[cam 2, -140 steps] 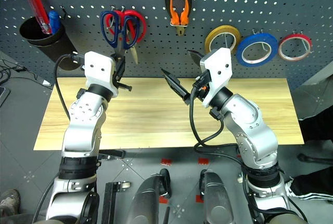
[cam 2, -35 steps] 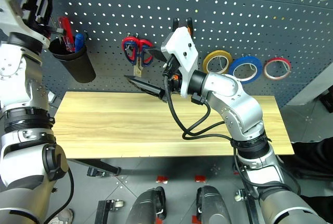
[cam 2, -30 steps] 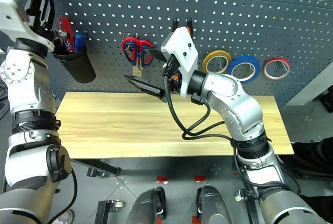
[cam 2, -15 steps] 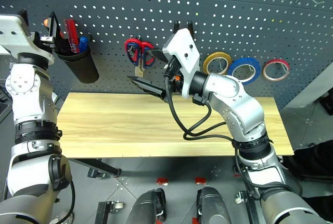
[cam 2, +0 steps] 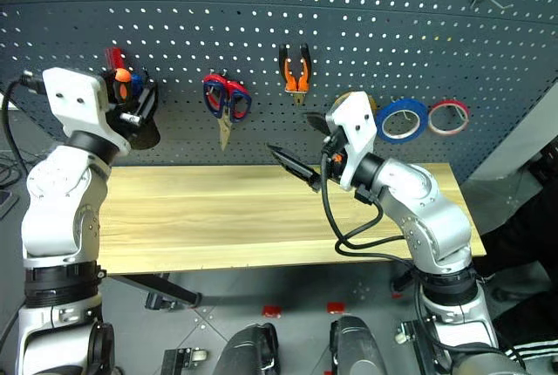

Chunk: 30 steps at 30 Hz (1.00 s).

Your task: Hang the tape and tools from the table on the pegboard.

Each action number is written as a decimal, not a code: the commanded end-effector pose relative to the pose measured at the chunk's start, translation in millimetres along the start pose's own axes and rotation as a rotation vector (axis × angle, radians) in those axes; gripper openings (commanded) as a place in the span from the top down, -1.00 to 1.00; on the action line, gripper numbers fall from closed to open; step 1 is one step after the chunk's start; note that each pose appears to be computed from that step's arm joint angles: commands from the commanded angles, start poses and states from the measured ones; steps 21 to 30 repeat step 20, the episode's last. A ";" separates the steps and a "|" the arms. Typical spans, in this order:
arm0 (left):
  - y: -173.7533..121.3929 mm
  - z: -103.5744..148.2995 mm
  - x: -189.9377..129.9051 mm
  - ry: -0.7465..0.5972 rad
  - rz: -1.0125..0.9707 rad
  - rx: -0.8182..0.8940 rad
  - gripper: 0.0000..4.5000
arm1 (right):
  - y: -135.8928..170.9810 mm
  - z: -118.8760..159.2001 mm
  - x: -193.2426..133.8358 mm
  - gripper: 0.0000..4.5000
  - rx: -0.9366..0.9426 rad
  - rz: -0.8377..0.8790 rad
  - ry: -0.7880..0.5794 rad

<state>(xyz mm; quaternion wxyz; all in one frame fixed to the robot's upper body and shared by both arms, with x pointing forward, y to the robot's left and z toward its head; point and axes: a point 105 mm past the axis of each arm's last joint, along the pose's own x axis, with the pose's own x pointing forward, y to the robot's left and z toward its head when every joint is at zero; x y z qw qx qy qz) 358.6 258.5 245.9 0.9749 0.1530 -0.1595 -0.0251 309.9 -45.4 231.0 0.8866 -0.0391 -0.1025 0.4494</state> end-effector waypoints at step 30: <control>-7.1 -85.0 -39.9 0.227 0.095 -0.113 -0.41 | -69.5 -88.1 -61.6 -1.00 -0.007 -0.609 0.068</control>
